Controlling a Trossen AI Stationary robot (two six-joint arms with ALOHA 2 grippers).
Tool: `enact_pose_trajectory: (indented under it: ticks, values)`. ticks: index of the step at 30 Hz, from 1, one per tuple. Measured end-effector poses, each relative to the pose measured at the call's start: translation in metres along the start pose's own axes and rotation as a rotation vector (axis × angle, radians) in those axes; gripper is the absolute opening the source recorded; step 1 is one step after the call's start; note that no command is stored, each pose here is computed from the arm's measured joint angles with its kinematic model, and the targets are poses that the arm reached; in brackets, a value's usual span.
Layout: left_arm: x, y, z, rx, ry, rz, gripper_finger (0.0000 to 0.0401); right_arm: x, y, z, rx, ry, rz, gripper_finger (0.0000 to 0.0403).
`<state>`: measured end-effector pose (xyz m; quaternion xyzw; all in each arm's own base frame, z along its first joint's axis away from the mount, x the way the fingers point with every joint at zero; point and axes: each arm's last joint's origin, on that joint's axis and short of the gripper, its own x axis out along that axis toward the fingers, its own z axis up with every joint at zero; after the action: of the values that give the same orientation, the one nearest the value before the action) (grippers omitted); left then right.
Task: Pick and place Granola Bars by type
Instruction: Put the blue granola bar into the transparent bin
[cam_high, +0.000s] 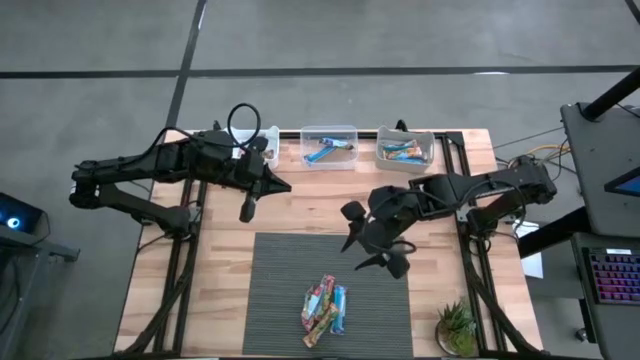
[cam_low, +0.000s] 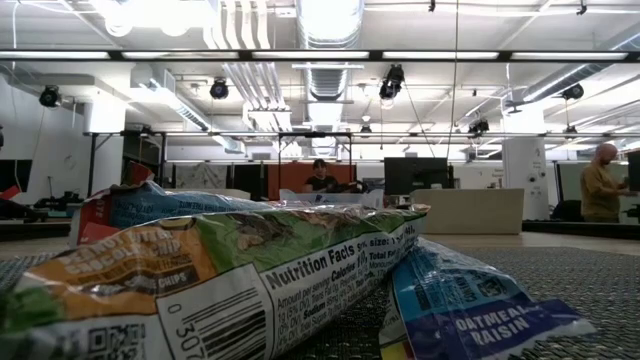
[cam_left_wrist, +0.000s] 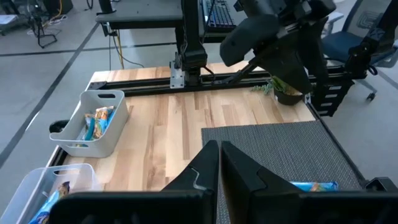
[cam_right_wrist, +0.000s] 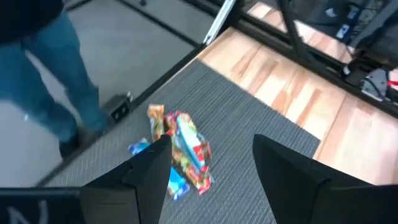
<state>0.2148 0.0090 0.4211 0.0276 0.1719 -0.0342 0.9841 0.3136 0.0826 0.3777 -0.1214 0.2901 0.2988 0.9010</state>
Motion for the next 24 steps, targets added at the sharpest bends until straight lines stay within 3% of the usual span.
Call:
enact_pose_trajectory:
  ticks: [20,24]
  values:
    - [0.005,0.0,-0.007,-0.005,0.027,-0.002,0.0,0.01,0.01,-0.005,-0.369,0.104,-0.057,0.0217]
    - [0.006,0.0,-0.008,-0.008,0.031,-0.003,0.0,0.021,0.011,-0.008,-0.389,0.129,-0.036,0.0217]
